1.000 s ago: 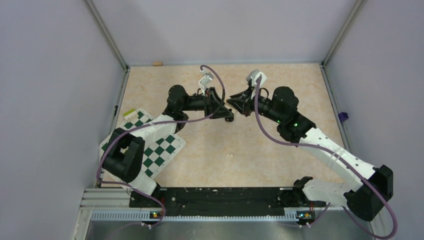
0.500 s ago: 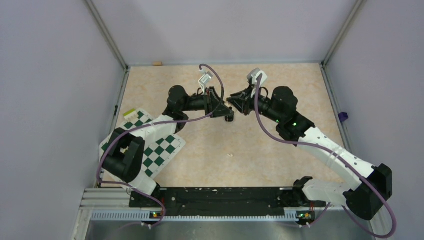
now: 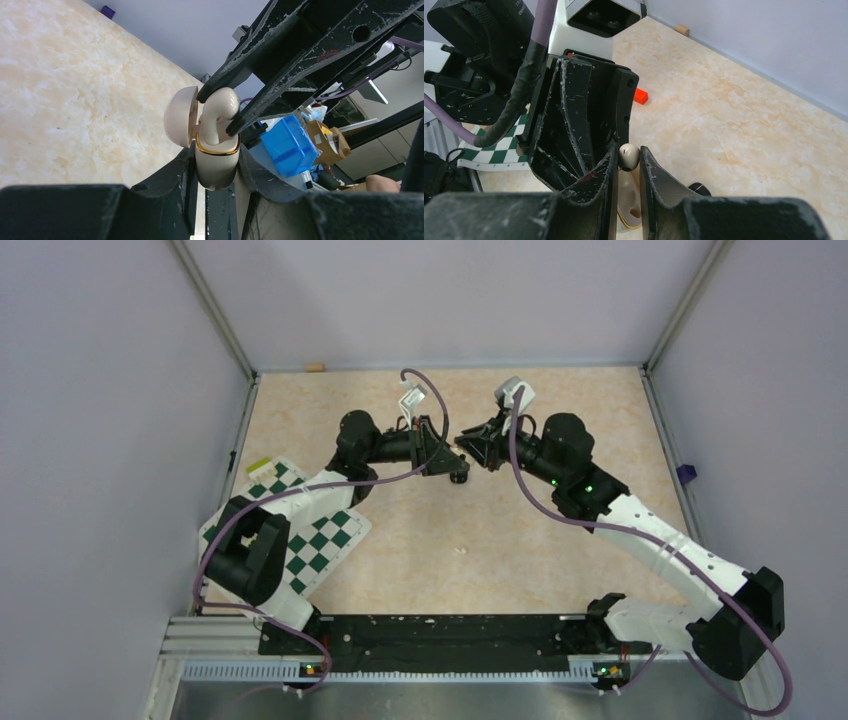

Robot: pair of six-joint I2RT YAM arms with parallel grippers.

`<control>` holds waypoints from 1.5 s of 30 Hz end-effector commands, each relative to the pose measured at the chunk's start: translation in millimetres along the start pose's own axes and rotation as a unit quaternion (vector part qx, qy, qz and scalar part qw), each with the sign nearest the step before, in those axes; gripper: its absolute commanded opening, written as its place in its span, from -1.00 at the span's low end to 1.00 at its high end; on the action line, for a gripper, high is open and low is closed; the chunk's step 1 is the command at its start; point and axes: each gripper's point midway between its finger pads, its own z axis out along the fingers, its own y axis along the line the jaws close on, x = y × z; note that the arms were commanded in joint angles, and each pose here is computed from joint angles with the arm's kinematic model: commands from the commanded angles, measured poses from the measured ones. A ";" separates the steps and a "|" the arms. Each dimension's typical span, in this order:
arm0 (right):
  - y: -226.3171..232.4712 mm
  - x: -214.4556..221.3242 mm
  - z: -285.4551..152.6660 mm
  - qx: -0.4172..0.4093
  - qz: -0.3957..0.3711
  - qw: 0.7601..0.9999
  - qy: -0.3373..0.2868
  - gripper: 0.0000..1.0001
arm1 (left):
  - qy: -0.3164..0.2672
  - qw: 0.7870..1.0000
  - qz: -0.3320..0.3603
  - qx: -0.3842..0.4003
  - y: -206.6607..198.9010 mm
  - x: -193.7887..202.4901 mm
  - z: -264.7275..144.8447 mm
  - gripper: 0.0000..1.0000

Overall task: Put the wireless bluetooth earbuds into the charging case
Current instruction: Place the earbud in the charging case.

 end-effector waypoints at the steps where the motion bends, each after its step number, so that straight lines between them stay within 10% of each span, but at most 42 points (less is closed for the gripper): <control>1: 15.7 -10.4 -2.1 -0.031 -0.004 0.999 -0.016 -0.74 | -0.020 1.000 0.003 -0.017 6.3 -15.3 3.1 -1.00; 19: 26.1 -12.0 -2.5 -0.063 -0.009 0.998 -0.018 -0.72 | -0.004 1.000 0.014 -0.004 -0.8 -10.0 3.7 -1.00; 45: 30.2 -65.1 -35.0 -0.098 0.036 0.993 -0.056 0.23 | 0.020 0.995 0.082 0.050 -22.7 0.6 1.7 -1.00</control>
